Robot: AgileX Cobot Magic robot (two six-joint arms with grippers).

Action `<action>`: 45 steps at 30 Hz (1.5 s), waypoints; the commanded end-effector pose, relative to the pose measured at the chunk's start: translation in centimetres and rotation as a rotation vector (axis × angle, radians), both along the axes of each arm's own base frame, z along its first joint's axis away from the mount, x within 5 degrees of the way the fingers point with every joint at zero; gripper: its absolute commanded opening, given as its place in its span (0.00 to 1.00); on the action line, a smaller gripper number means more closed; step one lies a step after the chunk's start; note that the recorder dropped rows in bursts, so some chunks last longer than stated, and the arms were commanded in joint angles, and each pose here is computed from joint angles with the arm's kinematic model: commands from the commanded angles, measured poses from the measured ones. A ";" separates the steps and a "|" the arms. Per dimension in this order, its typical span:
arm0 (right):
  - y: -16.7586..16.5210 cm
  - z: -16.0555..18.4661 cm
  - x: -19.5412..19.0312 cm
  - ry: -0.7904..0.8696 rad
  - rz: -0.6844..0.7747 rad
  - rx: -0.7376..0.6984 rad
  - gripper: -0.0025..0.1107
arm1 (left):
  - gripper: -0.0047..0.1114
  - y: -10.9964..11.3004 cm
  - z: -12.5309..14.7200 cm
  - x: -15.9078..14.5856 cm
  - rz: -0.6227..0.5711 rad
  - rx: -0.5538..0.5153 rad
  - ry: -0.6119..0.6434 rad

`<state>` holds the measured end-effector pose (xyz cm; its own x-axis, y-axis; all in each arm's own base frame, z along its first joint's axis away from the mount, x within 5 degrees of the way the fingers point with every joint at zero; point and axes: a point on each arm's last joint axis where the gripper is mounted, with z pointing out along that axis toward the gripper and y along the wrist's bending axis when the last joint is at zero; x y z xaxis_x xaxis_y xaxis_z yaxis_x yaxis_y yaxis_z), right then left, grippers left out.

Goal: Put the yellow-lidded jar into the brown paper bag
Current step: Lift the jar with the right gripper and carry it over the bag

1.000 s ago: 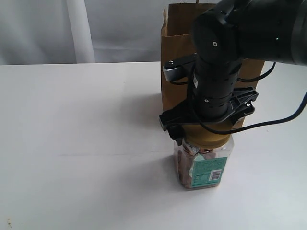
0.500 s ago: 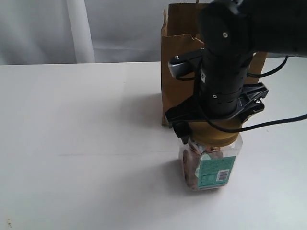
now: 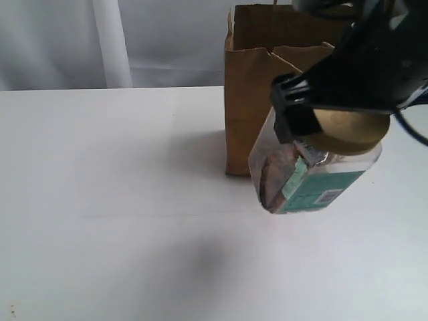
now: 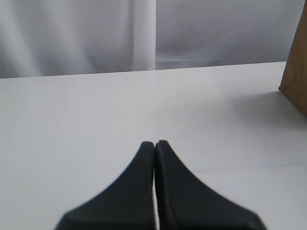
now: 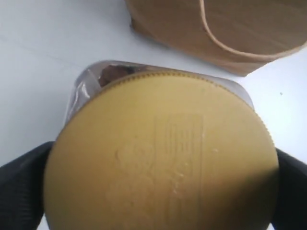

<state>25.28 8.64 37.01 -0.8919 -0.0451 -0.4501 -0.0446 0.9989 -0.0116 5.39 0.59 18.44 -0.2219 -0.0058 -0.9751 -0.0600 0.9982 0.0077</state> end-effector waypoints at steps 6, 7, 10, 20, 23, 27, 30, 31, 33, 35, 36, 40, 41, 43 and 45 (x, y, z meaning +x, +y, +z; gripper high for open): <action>-1.2 9.6 -3.2 -0.328 0.031 0.101 0.02 | 0.05 -0.1 0.1 0.0 -0.006 -0.007 -0.009; -1.3 10.5 -3.4 -0.359 0.036 0.109 0.02 | 0.05 -0.1 0.1 0.0 -0.006 -0.007 -0.009; -1.7 12.8 -4.0 -0.441 0.031 0.125 0.02 | 0.05 -0.1 0.1 0.0 -0.006 -0.007 -0.009; -3.0 17.2 -4.4 -0.718 0.000 0.071 0.02 | 0.05 -0.1 0.1 0.0 -0.006 -0.007 -0.009; -3.0 17.4 -3.3 -0.749 -0.025 0.037 0.02 | 0.05 -0.1 0.1 0.0 -0.006 -0.007 -0.009; -2.6 16.9 0.5 -0.709 -0.061 -0.003 0.02 | 0.05 -0.1 0.1 0.0 -0.006 -0.007 -0.009; -2.4 16.2 4.9 -0.685 -0.082 -0.031 0.02 | 0.05 -0.1 0.1 0.0 -0.006 -0.007 -0.009; -2.5 15.8 6.1 -0.670 -0.089 -0.037 0.02 | 0.05 -0.1 0.1 0.0 -0.006 -0.007 -0.009; -3.2 15.0 8.6 -0.628 -0.107 -0.043 0.02 | 0.05 -0.1 0.1 0.0 -0.006 -0.007 -0.009; -3.7 13.5 10.7 -0.563 -0.102 -0.029 0.02 | 0.05 -0.1 0.1 0.0 -0.006 -0.007 -0.009; -3.9 12.7 11.5 -0.529 -0.097 -0.016 0.02 | 0.05 -0.1 0.1 0.0 -0.006 -0.007 -0.009; -4.5 9.7 13.8 -0.415 -0.101 -0.017 0.02 | 0.05 -0.1 0.1 0.0 -0.006 -0.007 -0.009; -4.4 9.2 14.3 -0.402 -0.102 -0.024 0.02 | 0.05 -0.1 0.1 0.0 -0.006 -0.007 -0.009; -4.4 8.6 14.8 -0.387 -0.097 -0.030 0.02 | 0.05 -0.1 0.1 0.0 -0.006 -0.007 -0.009; -4.3 7.9 15.4 -0.370 -0.091 -0.038 0.02 | 0.05 -0.1 0.1 0.0 -0.006 -0.007 -0.009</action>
